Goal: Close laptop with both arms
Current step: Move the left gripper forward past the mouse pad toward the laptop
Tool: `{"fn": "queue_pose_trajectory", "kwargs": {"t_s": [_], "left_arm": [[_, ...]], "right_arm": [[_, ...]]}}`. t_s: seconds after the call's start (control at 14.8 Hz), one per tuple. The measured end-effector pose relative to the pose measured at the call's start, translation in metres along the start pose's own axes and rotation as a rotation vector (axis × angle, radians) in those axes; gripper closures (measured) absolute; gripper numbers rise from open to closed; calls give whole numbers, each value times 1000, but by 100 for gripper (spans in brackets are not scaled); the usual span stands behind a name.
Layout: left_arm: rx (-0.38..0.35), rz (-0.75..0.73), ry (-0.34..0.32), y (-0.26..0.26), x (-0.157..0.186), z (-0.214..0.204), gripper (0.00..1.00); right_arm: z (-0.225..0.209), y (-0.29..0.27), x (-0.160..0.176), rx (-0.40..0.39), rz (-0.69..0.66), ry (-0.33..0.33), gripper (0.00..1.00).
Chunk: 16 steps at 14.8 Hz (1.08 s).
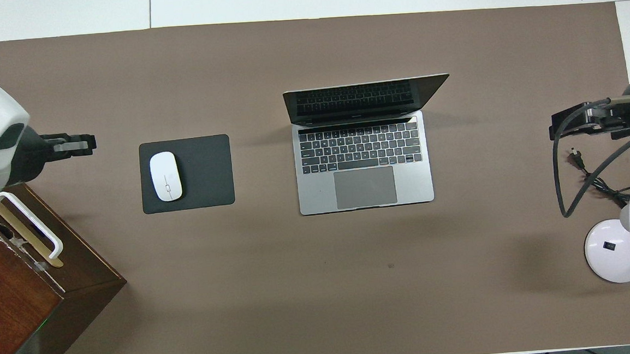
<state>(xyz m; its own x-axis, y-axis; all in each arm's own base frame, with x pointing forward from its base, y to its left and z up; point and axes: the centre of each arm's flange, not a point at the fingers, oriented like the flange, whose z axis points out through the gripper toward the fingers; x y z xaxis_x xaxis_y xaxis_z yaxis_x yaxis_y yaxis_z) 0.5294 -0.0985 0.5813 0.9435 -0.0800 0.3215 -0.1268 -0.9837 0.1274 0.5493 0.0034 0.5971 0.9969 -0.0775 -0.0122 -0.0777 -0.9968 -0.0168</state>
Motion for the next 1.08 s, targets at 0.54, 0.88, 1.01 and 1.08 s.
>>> {"fn": "queue_pose_trajectory", "kwargs": {"t_s": [0.54, 0.88, 1.01, 1.08], "left_arm": [[-34, 106, 85, 57, -34, 53, 99], [-69, 184, 148, 100, -52, 73, 99], [-81, 208, 166, 113, -60, 85, 99], [-86, 220, 174, 120, -64, 90, 99]], "right_arm": [[0, 0, 0, 0, 0, 0, 0], [-19, 0, -8, 3, -1, 35, 0], [-42, 2, -21, 5, -15, 75, 0], [-51, 4, -28, 4, -51, 82, 0]]}}
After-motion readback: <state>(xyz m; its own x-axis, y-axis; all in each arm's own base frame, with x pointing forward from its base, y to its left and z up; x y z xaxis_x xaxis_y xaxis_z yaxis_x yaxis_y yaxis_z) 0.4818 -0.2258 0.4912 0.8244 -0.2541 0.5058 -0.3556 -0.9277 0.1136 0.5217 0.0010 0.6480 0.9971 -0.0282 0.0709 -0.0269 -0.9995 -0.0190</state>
